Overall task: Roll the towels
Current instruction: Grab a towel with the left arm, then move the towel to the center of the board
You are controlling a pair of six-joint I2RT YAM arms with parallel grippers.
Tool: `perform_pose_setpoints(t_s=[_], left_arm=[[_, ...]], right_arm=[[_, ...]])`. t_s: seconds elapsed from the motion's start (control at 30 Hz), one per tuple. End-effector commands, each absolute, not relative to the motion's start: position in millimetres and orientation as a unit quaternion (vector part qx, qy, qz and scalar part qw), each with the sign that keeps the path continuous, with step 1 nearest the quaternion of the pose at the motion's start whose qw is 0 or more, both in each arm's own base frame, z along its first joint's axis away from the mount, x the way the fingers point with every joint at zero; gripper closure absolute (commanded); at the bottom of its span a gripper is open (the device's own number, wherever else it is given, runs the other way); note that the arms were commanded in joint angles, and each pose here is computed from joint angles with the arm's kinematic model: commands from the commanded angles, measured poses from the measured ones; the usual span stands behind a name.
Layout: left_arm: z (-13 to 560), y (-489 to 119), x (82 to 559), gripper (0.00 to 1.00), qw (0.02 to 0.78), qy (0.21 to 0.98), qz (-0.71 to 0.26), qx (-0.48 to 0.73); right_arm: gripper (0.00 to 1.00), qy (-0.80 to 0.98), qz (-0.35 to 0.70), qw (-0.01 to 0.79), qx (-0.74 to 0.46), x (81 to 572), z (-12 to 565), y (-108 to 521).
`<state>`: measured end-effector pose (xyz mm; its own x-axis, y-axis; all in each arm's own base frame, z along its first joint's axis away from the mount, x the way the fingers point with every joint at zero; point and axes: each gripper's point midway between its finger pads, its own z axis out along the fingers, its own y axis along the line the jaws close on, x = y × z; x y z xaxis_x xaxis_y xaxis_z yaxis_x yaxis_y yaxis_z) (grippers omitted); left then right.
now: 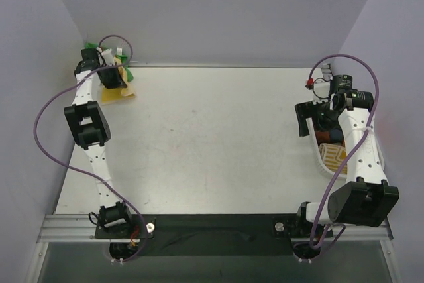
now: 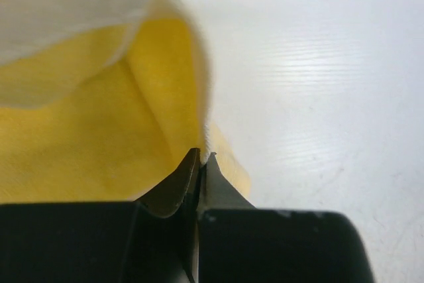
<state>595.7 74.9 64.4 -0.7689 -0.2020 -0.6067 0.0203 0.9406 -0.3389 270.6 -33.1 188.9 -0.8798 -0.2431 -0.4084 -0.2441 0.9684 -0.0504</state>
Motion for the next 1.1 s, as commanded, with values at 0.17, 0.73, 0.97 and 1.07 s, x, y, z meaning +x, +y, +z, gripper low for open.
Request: perform_pose_setpoints(t_s=[0.17, 0.73, 0.97, 1.07], left_arm=[[163.1, -62.6, 519.8, 1.00, 0.323, 0.904, -0.197, 0.197], [81.4, -157.1, 173.7, 0.72, -0.039, 0.771, -0.285, 0.568], [126.4, -131.9, 172.4, 0.48, 0.032, 0.773, -0.273, 0.572], [141.8, -113.9, 201.2, 0.47, 0.088, 0.811, -0.270, 0.511]], right_arm=[[0.00, 0.970, 0.050, 0.207, -0.119, 270.9, 193.8, -18.3], [0.00, 0.967, 0.148, 0.174, -0.114, 273.6, 172.9, 14.3], [0.13, 0.953, 0.177, 0.184, -0.162, 298.8, 176.1, 50.3], [0.18, 0.943, 0.187, 0.189, -0.199, 315.3, 176.8, 80.1]])
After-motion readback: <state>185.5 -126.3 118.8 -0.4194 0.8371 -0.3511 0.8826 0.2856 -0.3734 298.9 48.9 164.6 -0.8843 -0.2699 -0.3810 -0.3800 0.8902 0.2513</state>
